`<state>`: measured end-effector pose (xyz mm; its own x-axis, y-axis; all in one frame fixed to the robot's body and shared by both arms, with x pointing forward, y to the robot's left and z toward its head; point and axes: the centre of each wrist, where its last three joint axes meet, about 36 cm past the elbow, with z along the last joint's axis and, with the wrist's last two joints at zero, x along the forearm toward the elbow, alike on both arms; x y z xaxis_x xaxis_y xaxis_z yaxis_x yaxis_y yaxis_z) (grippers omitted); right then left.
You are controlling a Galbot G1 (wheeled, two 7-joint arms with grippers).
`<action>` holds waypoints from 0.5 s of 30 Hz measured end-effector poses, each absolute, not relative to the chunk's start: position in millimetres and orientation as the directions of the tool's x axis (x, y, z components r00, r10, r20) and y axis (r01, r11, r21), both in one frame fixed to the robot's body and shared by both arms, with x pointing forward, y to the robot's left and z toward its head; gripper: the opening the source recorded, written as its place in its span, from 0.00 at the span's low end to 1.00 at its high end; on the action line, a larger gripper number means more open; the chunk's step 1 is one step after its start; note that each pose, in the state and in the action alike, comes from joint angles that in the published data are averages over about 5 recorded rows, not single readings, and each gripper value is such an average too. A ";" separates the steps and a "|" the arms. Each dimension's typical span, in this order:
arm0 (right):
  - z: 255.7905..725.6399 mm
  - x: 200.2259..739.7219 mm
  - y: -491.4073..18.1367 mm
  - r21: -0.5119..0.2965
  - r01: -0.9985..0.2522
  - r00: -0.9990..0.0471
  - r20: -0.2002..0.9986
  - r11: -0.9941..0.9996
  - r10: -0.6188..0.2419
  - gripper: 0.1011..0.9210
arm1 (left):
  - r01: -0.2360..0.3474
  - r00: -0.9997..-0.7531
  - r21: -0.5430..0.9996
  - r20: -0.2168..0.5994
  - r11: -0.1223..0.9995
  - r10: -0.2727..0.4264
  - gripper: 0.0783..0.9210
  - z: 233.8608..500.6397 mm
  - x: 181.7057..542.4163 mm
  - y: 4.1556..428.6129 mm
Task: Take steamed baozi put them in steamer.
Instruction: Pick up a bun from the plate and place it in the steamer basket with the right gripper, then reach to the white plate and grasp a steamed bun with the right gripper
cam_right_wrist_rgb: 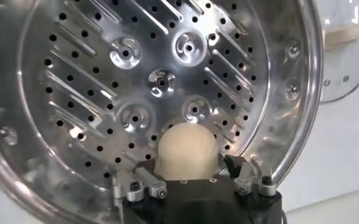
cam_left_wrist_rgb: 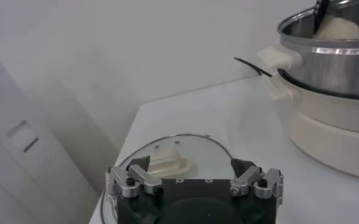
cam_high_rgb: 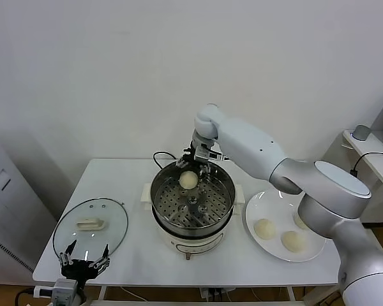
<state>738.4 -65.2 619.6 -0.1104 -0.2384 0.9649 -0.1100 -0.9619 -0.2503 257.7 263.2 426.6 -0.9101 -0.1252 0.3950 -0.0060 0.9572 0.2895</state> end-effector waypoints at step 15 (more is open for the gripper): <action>720.0 736.2 -163.8 -0.367 -0.419 -0.152 0.930 -0.831 -0.334 0.88 | -0.005 -0.909 0.263 0.400 0.965 -0.114 0.88 432.0 253.4 262.9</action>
